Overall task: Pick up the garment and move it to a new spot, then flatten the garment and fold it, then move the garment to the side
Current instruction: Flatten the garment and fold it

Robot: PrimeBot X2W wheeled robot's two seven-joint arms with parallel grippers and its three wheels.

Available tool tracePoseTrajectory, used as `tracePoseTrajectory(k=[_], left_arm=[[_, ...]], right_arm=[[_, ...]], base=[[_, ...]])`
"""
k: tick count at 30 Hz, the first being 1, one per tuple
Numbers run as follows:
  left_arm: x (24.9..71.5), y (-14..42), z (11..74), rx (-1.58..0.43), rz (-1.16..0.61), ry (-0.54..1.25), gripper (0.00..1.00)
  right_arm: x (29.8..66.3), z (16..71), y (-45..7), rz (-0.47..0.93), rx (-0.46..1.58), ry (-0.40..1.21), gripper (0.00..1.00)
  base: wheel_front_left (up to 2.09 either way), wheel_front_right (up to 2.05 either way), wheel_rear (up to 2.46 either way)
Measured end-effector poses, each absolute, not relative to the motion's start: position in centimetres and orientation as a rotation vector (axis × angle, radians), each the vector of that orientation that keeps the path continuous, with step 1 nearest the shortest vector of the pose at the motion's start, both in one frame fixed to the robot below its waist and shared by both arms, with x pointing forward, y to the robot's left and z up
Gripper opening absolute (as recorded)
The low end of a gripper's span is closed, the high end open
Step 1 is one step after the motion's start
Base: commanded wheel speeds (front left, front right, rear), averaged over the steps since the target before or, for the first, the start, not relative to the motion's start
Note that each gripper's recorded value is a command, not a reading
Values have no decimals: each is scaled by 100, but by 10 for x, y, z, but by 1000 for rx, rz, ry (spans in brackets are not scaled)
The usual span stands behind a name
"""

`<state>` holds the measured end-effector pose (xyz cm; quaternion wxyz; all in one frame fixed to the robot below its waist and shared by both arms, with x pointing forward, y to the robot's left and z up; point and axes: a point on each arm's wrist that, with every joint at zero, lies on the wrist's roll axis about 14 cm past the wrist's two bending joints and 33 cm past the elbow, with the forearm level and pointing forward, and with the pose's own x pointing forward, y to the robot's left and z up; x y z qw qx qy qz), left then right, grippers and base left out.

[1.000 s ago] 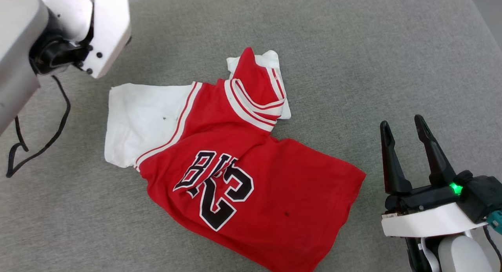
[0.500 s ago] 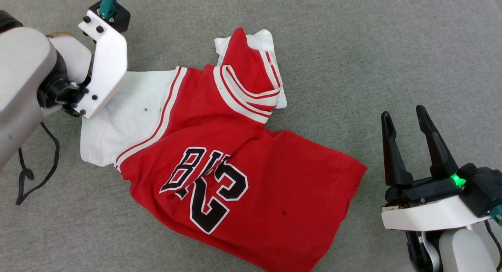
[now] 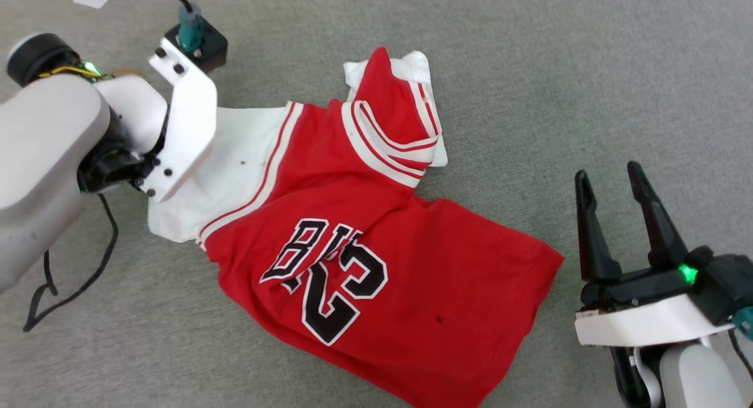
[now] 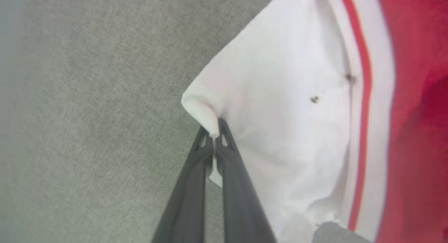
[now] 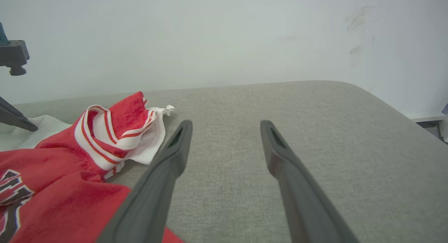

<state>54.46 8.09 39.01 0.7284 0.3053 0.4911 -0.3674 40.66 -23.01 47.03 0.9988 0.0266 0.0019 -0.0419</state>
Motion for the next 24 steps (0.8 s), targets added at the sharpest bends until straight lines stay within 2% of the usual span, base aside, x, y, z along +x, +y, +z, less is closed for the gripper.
tracePoseTrajectory(k=[4, 7, 15, 21, 22, 23, 24], left_arm=[[541, 89, 419, 612, -801, 976, 0], [538, 120, 434, 575, -725, 951, 0], [490, 219, 418, 489, -482, 1086, 0], [458, 234, 389, 399, -434, 1164, 0], [459, 233, 389, 388, -430, 1150, 13], [461, 233, 390, 381, -425, 1130, 100], [463, 232, 393, 382, -423, 1099, 100]], right_arm=[[403, 477, -221, -57, 56, -12, 100], [401, 482, -214, -38, 61, -28, 100], [401, 493, -196, 16, 71, -60, 100], [398, 489, -195, 19, 70, -47, 100], [398, 489, -195, 19, 67, -48, 100], [398, 490, -196, 20, 60, -50, 100], [398, 492, -196, 23, 54, -53, 100]], base=[[0, 0, 0], [0, 0, 0], [0, 0, 0], [0, 0, 0], [0, 0, 0], [0, 0, 0], [0, 0, 0]])
